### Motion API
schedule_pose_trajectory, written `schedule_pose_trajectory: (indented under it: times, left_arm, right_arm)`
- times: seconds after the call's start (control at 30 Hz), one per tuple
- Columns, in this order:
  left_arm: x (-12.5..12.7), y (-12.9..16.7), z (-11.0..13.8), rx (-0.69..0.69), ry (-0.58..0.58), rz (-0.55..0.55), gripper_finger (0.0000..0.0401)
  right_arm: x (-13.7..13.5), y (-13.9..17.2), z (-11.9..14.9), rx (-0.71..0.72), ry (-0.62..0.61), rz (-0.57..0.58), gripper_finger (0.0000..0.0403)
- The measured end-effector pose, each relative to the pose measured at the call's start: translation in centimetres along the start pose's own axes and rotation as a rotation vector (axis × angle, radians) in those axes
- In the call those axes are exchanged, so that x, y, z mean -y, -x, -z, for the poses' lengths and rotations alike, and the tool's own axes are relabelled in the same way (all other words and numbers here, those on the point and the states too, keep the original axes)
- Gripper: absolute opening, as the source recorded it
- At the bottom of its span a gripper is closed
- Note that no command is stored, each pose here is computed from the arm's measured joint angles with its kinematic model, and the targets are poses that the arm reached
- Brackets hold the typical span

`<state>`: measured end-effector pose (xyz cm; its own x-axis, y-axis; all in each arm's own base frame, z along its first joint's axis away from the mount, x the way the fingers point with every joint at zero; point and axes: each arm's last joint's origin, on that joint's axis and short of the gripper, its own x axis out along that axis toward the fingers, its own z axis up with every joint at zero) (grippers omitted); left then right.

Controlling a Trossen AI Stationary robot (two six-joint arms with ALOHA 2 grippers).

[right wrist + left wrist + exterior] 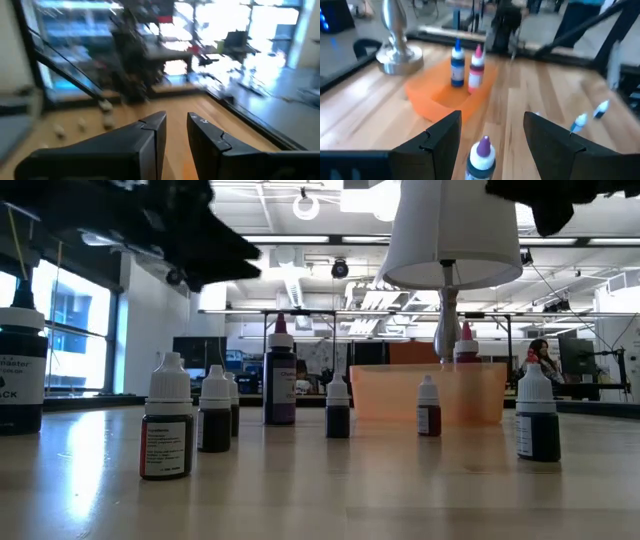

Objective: Pick & Place food coloring
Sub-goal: Put the large purple food coloring bottle into the orange container

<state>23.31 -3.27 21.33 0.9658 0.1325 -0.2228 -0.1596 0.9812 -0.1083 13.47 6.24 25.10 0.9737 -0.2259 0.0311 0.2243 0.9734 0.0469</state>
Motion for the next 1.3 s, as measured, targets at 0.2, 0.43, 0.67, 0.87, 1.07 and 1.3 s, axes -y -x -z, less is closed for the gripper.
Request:
schedule_pose_trajectory:
  times: [0.2,0.43,0.67,0.87,1.07,1.3]
  left_arm:
    - [0.9,-3.7,0.5,-0.076,-0.009,-0.088,0.0214]
    - [1.0,-4.9,1.4,-0.117,0.045,-0.12,0.0214]
    - [1.0,-5.0,1.7,-0.13,0.078,-0.143,0.0213]
    - [0.9,-4.9,2.2,-0.179,0.097,-0.158,0.0213]
    - [0.8,-4.9,2.4,-0.191,0.102,-0.164,0.0205]
    - [0.9,-4.9,2.4,-0.198,0.104,-0.142,0.012]
  right_arm:
    - [-0.1,0.2,0.0,0.009,0.011,-0.094,0.0071]
    - [-0.3,0.2,0.1,0.001,0.015,-0.14,0.0071]
    - [-0.3,0.2,0.1,-0.001,0.017,-0.14,0.0071]
    - [-0.3,0.2,0.1,-0.002,0.017,-0.14,0.0071]
    - [-0.3,0.2,0.1,-0.001,0.016,-0.14,0.0071]
    - [-0.3,0.1,0.1,-0.001,0.016,-0.14,0.0071]
